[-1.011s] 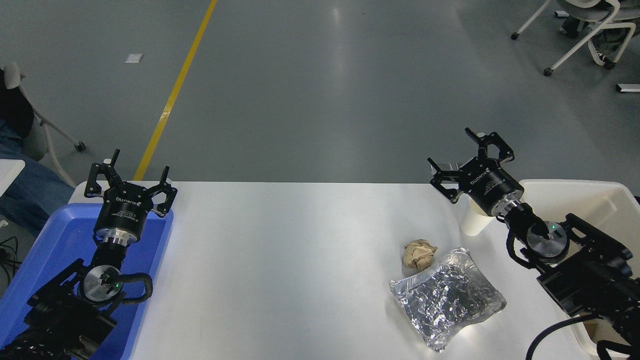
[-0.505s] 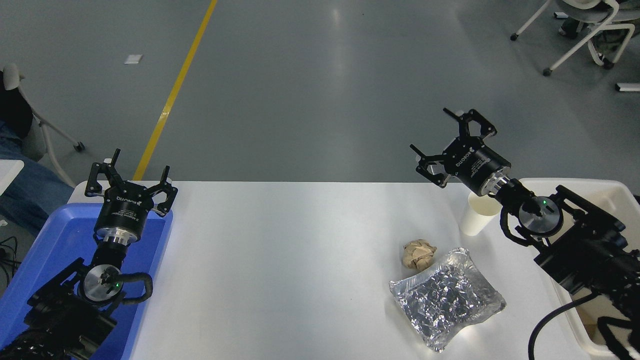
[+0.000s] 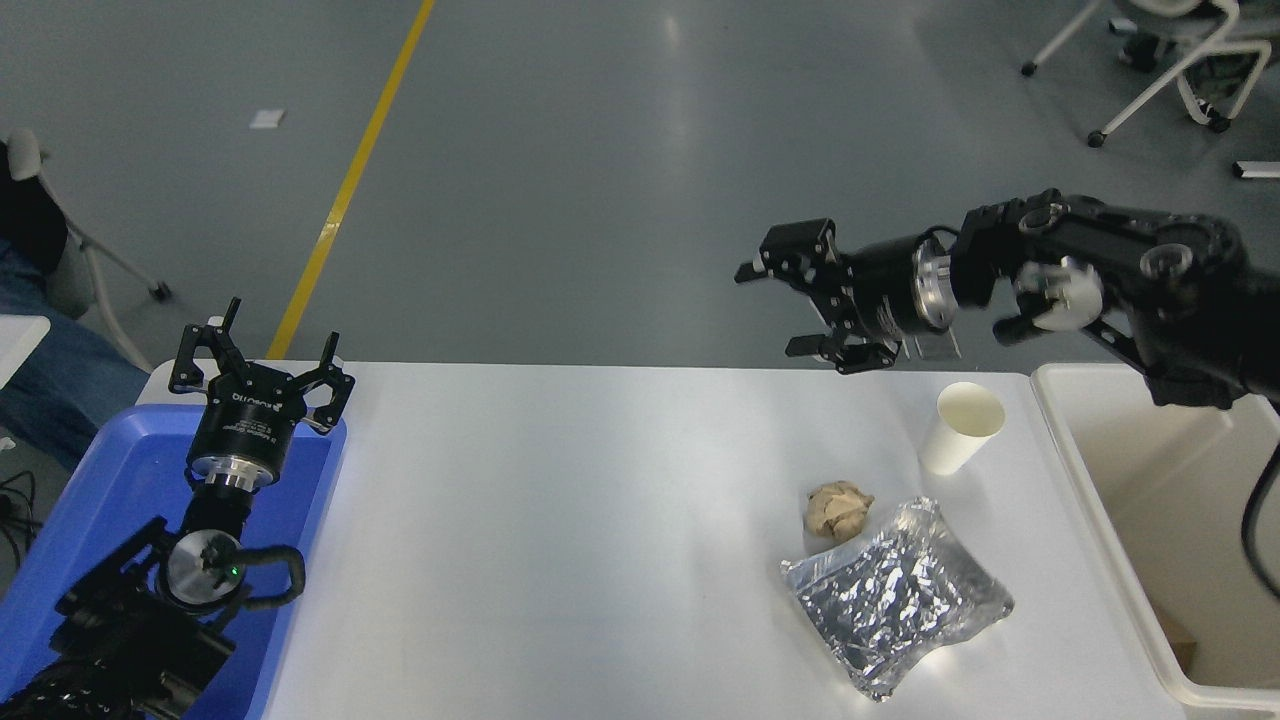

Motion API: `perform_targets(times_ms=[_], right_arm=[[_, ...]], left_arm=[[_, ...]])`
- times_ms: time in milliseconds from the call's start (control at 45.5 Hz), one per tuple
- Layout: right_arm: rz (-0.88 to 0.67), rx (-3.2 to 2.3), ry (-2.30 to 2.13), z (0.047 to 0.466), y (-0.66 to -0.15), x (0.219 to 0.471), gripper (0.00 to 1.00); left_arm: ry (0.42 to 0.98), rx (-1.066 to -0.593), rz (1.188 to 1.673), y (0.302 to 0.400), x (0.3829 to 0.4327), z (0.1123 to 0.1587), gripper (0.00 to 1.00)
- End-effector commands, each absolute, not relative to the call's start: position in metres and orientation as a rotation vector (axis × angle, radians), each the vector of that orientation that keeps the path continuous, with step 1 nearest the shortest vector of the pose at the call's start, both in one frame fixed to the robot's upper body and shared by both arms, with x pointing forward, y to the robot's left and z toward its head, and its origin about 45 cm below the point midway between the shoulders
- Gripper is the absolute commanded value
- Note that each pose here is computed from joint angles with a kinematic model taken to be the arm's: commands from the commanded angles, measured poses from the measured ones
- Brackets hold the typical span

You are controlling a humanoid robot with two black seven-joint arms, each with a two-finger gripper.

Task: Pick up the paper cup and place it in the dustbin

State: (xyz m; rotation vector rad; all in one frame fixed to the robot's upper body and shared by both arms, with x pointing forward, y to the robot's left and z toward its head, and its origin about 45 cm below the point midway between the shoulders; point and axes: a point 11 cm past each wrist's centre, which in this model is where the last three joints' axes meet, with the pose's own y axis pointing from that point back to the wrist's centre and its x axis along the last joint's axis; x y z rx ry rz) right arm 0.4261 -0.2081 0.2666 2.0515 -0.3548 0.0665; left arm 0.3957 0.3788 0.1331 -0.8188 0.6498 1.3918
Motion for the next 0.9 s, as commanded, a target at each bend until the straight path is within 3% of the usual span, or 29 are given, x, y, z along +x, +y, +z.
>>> perform_targets(times_ms=[0, 110, 286, 879], right_arm=[[0.099, 1.722, -0.024, 0.312, -0.241, 0.358, 1.0], [0.083, 1.661, 0.042, 0.34, -0.246, 0.335, 1.0], [0.141, 1.691, -0.05, 0.388, -0.234, 0.333, 1.0], [0.121, 1.704, -0.022, 0.39, -0.212, 0.321, 1.0]], left_arm=[[0.65, -0.819, 1.392, 0.3788, 0.3957, 0.1331, 1.0], [0.65, -0.819, 1.392, 0.3788, 0.3957, 0.1331, 1.0], [0.649, -0.82, 1.389, 0.3784, 0.3958, 0.1335, 1.0], [0.65, -0.821, 1.394, 0.3793, 0.3951, 0.1326, 1.0]])
